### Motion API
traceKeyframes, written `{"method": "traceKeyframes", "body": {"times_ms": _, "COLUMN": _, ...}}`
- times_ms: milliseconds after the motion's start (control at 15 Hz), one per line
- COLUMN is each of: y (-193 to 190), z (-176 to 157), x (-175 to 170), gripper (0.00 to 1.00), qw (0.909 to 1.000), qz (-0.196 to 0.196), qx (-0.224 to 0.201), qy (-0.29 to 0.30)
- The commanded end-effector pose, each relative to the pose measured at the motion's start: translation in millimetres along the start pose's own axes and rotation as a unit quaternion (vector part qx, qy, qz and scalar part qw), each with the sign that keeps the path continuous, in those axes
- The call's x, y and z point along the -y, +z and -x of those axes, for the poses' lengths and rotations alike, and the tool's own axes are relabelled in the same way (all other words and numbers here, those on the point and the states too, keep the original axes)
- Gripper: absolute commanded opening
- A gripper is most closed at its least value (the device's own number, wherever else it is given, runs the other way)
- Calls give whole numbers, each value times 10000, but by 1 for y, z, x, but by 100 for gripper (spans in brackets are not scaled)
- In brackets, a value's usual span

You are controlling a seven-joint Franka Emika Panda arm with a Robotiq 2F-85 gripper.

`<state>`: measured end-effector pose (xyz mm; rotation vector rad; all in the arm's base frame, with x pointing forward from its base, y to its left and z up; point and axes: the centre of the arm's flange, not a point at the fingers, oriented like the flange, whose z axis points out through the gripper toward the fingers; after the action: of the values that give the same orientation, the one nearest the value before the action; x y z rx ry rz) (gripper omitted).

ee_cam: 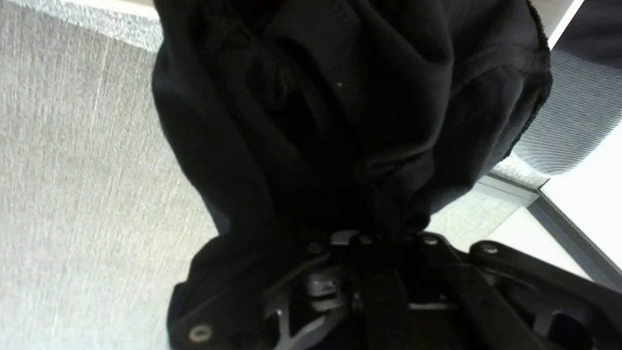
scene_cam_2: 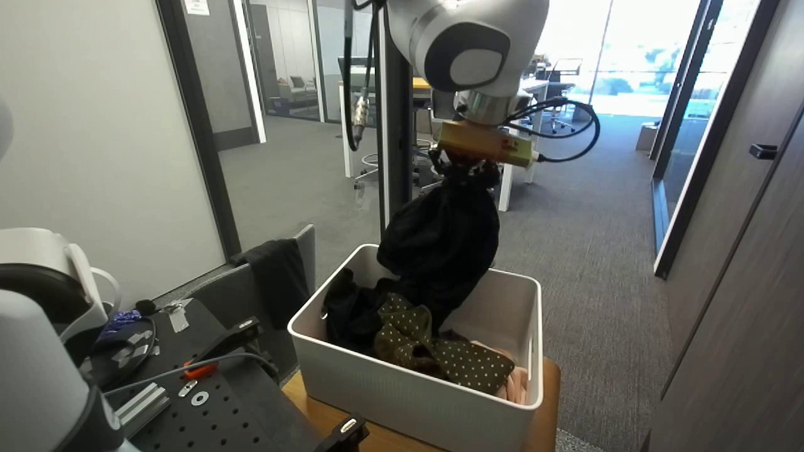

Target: Remove the black cloth from the basket and hang it on the chair

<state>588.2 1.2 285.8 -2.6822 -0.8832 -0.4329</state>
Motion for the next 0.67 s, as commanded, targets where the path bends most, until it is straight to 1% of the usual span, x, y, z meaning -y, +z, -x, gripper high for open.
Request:
{"method": "traceKeyframes", "body": {"times_ms": 0, "y": -61, "z": -34, "x": 56, "gripper": 8, "qw": 9952, "qz": 117, "qx": -247, "qy": -945}}
{"method": "traceKeyframes", "body": {"times_ms": 133, "y": -84, "z": -60, "x": 86, "gripper": 8, "qw": 9880, "qz": 160, "qx": -245, "qy": -1515}}
{"method": "traceKeyframes", "body": {"times_ms": 267, "y": -107, "z": -85, "x": 119, "gripper": 8, "qw": 9783, "qz": 129, "qx": -221, "qy": -2056}}
{"method": "traceKeyframes", "body": {"times_ms": 400, "y": -126, "z": -105, "x": 149, "gripper": 8, "qw": 9659, "qz": 128, "qx": -200, "qy": -2578}}
{"method": "traceKeyframes", "body": {"times_ms": 600, "y": -152, "z": -135, "x": 195, "gripper": 8, "qw": 9431, "qz": 205, "qx": -104, "qy": -3317}}
